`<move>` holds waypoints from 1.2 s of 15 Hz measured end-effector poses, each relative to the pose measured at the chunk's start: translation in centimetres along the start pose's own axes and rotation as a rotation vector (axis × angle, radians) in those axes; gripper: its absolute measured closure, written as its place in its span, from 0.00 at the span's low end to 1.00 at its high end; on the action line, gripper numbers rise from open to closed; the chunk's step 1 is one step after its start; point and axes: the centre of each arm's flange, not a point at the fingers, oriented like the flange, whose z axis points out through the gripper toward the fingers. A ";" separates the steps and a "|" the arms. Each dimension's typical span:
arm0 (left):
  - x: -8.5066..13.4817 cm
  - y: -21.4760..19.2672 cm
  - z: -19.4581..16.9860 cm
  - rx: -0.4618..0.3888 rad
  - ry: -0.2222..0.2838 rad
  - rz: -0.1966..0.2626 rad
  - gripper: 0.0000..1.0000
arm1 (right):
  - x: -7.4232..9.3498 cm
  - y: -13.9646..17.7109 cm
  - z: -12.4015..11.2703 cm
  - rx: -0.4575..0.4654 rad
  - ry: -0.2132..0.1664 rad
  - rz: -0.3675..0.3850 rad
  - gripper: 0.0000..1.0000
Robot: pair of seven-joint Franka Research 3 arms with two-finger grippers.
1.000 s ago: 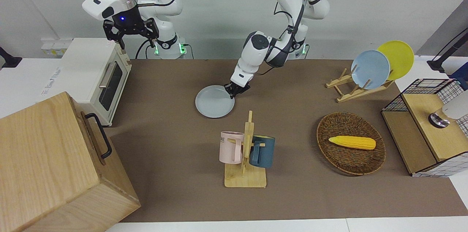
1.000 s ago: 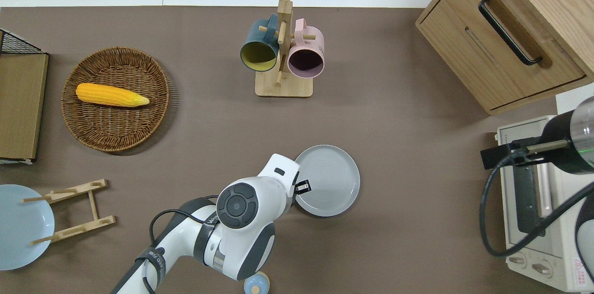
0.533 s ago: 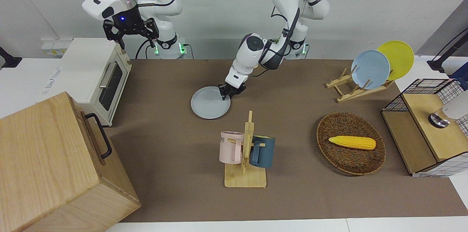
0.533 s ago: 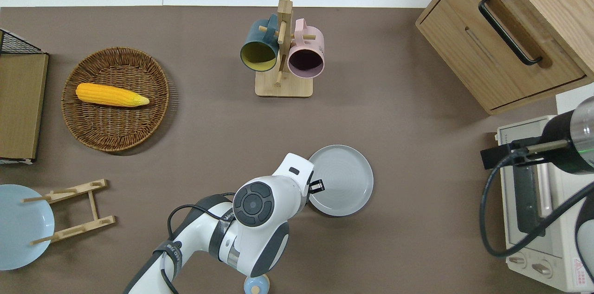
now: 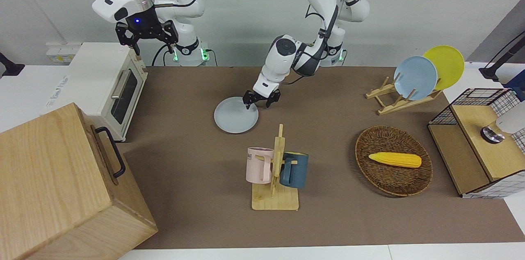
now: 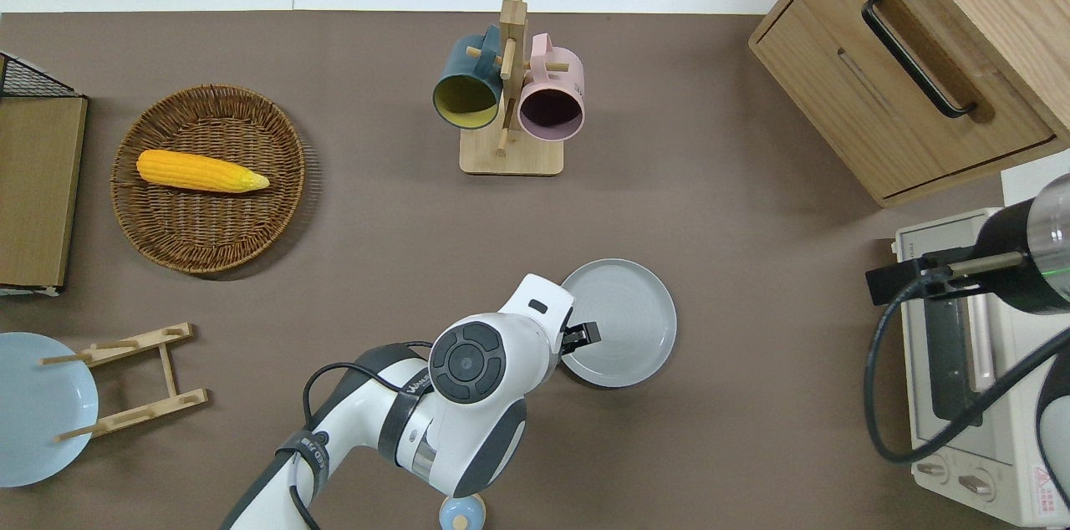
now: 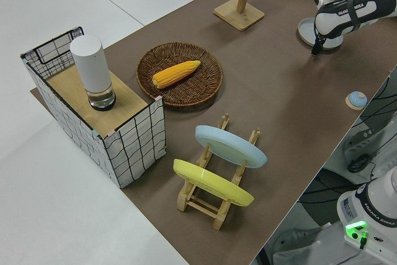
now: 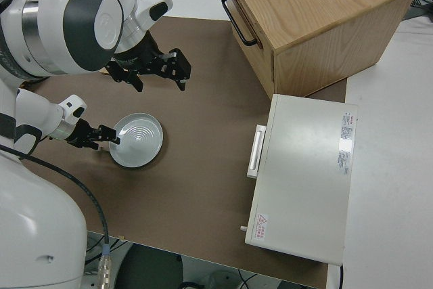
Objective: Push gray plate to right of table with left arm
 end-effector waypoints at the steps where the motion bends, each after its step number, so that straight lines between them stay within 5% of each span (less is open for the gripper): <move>1: 0.3 -0.3 -0.6 0.026 0.008 0.020 0.01 | 0.0 0.0 0.0 0.000 0.000 0.000 0.00; 4: 2.1 -2.0 -2.7 0.086 0.042 0.046 0.00 | 0.0 0.0 0.0 0.000 0.000 0.000 0.00; 11: 9.9 -10.9 -11.7 0.149 0.113 0.127 0.00 | 0.0 0.0 0.0 0.000 0.000 0.000 0.00; 18: 13.7 -21.3 -21.6 0.218 0.129 0.196 0.00 | 0.0 0.0 0.0 0.000 0.000 0.000 0.00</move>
